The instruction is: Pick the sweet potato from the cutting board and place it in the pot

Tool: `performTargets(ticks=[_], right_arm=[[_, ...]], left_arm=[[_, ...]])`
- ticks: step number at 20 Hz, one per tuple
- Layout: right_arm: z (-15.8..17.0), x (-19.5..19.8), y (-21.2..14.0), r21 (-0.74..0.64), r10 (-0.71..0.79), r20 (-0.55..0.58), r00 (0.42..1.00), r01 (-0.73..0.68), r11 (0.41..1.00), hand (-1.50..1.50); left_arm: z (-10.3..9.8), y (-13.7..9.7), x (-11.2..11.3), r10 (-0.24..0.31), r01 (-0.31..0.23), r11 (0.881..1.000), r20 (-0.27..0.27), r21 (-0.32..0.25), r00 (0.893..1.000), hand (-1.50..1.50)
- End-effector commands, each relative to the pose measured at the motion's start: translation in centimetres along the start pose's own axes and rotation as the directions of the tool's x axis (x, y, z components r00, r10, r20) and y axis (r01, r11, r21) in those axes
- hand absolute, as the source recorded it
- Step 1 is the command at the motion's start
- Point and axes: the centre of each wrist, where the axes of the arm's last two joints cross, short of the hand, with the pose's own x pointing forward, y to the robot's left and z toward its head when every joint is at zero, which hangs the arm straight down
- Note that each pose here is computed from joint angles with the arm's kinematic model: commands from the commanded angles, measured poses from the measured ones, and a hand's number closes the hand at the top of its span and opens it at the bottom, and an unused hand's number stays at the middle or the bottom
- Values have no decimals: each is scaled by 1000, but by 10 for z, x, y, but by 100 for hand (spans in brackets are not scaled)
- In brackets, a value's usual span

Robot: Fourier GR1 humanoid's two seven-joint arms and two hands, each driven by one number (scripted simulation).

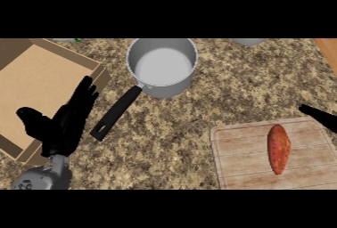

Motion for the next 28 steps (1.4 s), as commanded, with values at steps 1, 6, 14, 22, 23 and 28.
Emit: performTargets(ticks=[1, 6, 14, 22, 23, 28], right_arm=[[-1, 2, 14, 10, -16, -39, 999, 16, 1000, -150], [-17, 22, 9, 28, 45, -123, 991, -42, 999, -150], [-50, 0, 53, 61, 69, -125, 990, -62, 996, -150], [-78, -10, 66, 132, 180, -197, 964, -156, 979, -150], [-70, 7, 56, 146, 187, -208, 960, -159, 977, -150], [-96, -12, 57, 159, 189, -194, 963, -160, 974, -150]], left_arm=[[-2, -16, 15, 11, -11, 1000, 10, 19, 1000, 0], [7, -9, 1, -1, 1, 1000, 8, -10, 1000, 0], [5, -6, 23, 8, -8, 1000, 0, -13, 1000, 0], [-2, 2, 10, 16, -16, 1000, 0, -2, 1000, 0], [2, 8, -4, 3, -3, 1000, -4, -6, 1000, 0], [-6, 2, 4, 9, -9, 1000, 2, -3, 1000, 0]])
